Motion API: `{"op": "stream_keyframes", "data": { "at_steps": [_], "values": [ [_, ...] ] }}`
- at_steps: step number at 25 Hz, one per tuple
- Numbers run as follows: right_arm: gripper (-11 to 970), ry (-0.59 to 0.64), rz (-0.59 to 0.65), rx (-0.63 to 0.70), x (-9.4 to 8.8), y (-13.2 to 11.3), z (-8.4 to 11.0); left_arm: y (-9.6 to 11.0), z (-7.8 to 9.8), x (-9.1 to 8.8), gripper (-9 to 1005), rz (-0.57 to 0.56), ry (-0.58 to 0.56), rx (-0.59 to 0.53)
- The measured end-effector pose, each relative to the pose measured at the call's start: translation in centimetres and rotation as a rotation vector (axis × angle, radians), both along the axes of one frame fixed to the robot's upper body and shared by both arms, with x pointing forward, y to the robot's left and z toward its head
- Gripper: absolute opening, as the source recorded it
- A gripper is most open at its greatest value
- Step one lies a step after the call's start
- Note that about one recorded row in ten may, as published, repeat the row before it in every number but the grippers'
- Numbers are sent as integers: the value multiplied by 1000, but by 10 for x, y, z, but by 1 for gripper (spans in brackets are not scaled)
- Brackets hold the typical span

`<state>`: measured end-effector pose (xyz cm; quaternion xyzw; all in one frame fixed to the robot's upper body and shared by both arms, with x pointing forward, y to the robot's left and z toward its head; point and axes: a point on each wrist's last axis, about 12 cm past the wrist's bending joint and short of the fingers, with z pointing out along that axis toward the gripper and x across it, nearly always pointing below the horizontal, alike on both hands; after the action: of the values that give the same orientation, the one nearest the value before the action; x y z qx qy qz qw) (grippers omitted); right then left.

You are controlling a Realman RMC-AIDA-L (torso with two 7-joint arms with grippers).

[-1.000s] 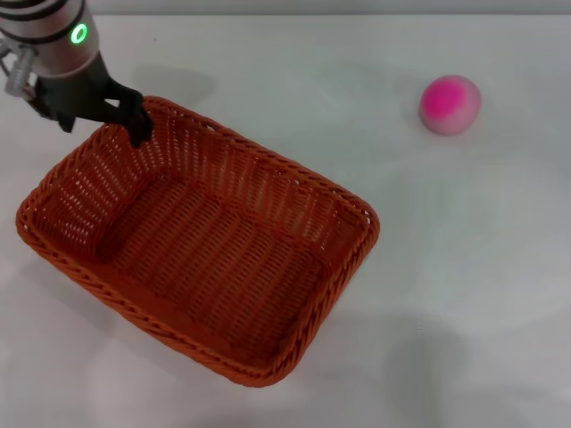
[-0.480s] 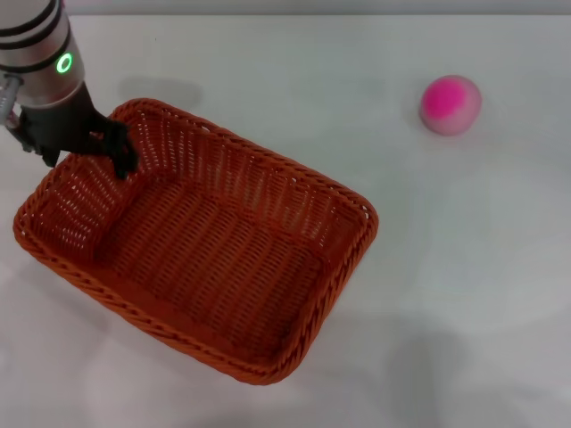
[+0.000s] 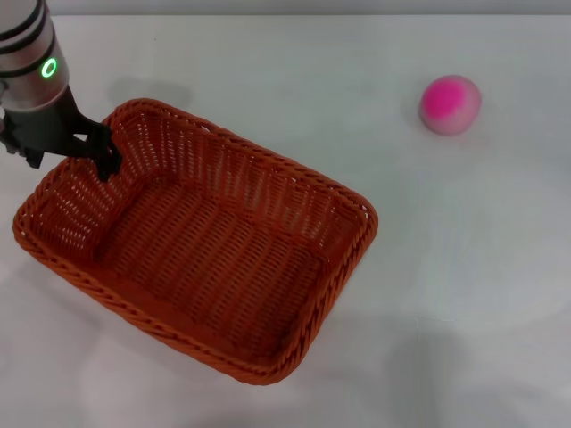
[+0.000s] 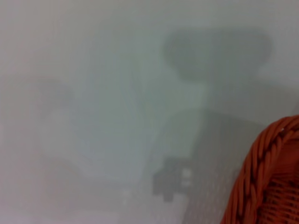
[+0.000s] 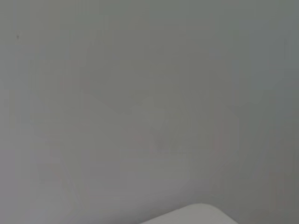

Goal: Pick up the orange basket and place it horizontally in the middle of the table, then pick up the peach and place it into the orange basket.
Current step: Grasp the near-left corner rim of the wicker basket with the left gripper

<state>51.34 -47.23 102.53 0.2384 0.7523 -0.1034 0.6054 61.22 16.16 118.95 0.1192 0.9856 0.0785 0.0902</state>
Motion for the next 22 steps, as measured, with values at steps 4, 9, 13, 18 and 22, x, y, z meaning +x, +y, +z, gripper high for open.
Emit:
{"op": "stream_keyframes", "data": {
  "at_steps": [4, 9, 13, 18, 22],
  "values": [
    [843, 1, 8, -2, 1, 1, 0, -1, -5, 0, 814, -8, -13, -13],
    [842, -4, 18, -3, 6, 4, 2, -2, -10, 0, 802, -11, -28, -36],
    [842, -3, 19, -3, 6, 4, 1, -3, -18, -1, 792, -15, -19, -35],
    [841, -1, 15, -2, 4, 4, 1, -6, -25, -2, 781, -16, -10, -47],
    [841, -1, 12, -1, 3, 3, 1, -5, -28, -4, 771, -4, -3, -67]
  ]
}}
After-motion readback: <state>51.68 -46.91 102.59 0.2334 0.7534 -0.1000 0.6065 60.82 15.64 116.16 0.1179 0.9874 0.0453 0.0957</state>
